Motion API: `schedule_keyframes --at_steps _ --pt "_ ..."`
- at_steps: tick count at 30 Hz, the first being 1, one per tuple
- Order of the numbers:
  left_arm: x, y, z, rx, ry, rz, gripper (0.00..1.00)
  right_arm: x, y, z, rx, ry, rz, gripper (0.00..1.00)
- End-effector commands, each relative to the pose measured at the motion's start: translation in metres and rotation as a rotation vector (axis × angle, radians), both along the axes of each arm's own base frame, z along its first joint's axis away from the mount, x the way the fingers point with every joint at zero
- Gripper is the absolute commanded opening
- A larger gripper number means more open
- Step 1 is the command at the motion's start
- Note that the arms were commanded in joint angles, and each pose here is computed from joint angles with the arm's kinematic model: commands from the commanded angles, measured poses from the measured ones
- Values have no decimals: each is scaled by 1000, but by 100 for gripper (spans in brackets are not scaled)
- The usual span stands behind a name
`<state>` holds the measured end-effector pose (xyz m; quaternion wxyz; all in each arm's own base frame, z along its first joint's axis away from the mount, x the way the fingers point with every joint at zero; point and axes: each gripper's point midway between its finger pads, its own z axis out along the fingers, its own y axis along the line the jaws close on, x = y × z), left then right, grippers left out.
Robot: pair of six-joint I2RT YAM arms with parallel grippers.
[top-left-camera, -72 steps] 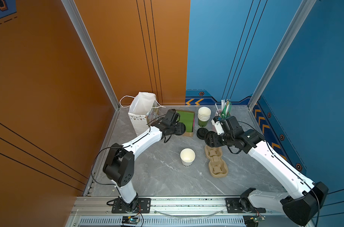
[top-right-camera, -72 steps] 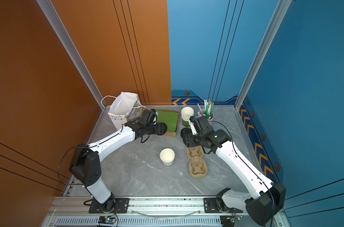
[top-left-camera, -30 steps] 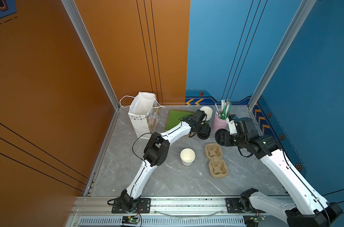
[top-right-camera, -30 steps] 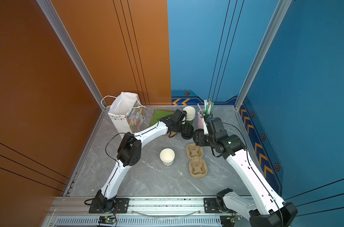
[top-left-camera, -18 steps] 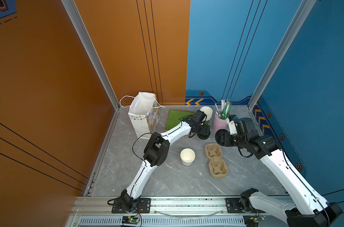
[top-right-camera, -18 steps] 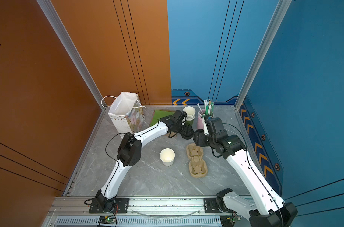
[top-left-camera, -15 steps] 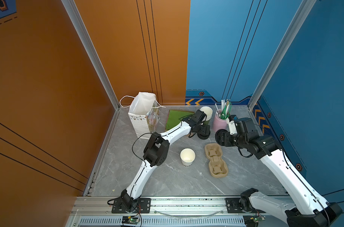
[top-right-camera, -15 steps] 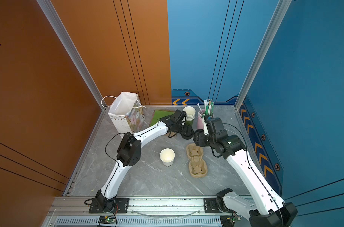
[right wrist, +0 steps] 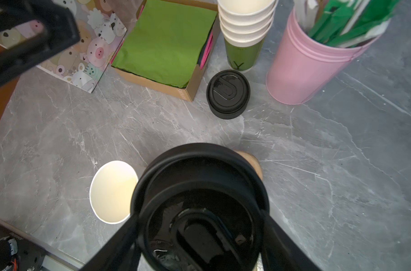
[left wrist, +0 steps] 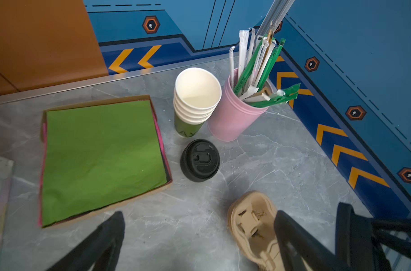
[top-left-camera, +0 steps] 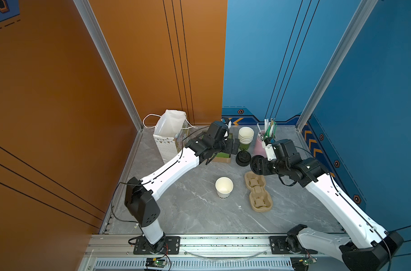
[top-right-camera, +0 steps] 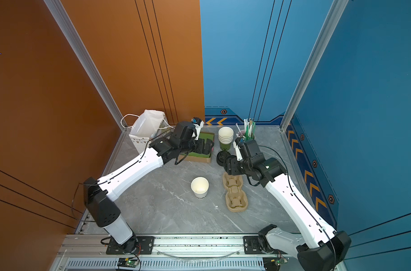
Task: Pack a coffee takeout order
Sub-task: Place the lid on the lid, then close the lid on the coffee cup.
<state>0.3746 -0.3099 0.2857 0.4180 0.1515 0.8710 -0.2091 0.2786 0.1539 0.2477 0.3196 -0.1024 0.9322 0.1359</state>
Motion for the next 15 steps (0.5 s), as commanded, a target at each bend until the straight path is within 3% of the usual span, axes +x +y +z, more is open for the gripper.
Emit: schedule_keyframes --at_steps 1,8,15 --pt "-10 43 -29 101 -7 73 98 1 19 5 -29 -15 64 73" --pt "-54 101 -35 64 -78 131 98 -7 73 -8 -73 23 209 73" --pt "-81 134 -60 60 -47 162 98 -15 103 -25 -106 66 294 74"
